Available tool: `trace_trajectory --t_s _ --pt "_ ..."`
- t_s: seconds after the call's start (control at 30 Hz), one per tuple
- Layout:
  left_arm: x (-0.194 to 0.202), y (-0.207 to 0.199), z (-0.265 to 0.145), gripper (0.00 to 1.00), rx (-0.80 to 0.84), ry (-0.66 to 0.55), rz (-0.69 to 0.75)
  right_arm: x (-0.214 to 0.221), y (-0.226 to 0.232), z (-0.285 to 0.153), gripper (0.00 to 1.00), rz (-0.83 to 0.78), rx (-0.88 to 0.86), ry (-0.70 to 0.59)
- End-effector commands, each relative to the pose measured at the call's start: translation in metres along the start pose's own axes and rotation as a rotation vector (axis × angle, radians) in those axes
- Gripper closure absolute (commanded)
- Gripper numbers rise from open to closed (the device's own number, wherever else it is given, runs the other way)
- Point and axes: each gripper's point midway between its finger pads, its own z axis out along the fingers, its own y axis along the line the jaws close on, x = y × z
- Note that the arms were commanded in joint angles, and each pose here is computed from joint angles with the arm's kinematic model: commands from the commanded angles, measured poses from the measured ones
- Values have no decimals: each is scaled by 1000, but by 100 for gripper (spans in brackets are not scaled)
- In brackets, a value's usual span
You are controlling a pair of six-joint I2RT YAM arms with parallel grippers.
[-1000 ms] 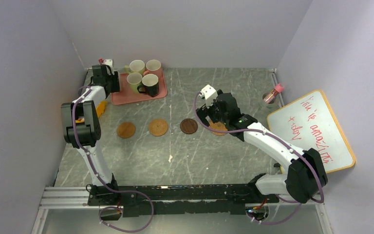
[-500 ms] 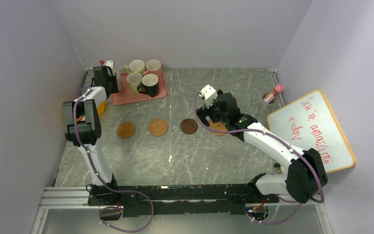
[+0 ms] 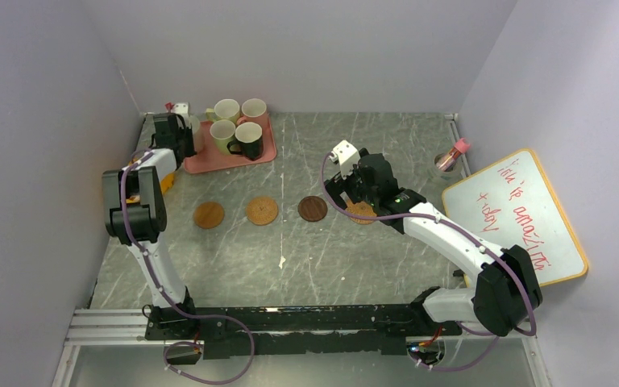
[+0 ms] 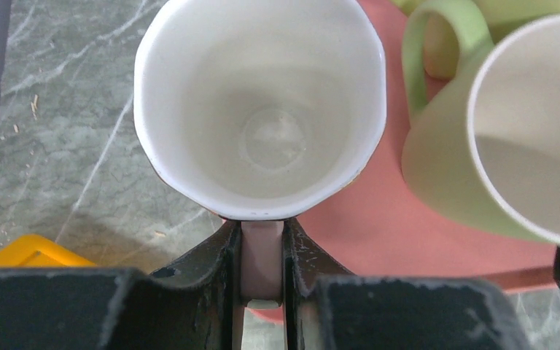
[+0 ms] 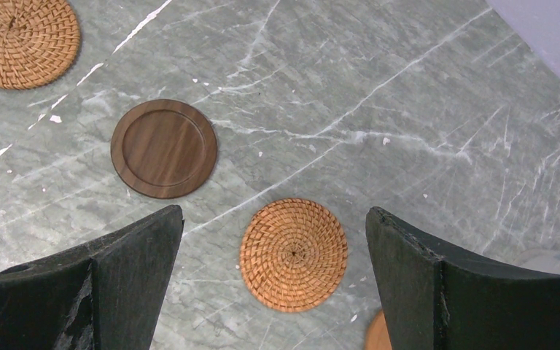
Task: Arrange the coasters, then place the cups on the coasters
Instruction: Pick up the cup from the tray.
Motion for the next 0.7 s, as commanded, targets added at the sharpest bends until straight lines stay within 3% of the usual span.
trace_trajectory --t_s 0.0,0.33,0.67 --pt "-53 -4 -32 95 37 -173 31 -8 0 -1 0 -7 -6 -29" --pt "-85 -4 -79 95 46 -305 46 -9 -1 -2 0 -5 -6 -33" --pt "-83 -13 -118 95 122 -356 96 -11 -1 -4 0 -4 -7 -38"
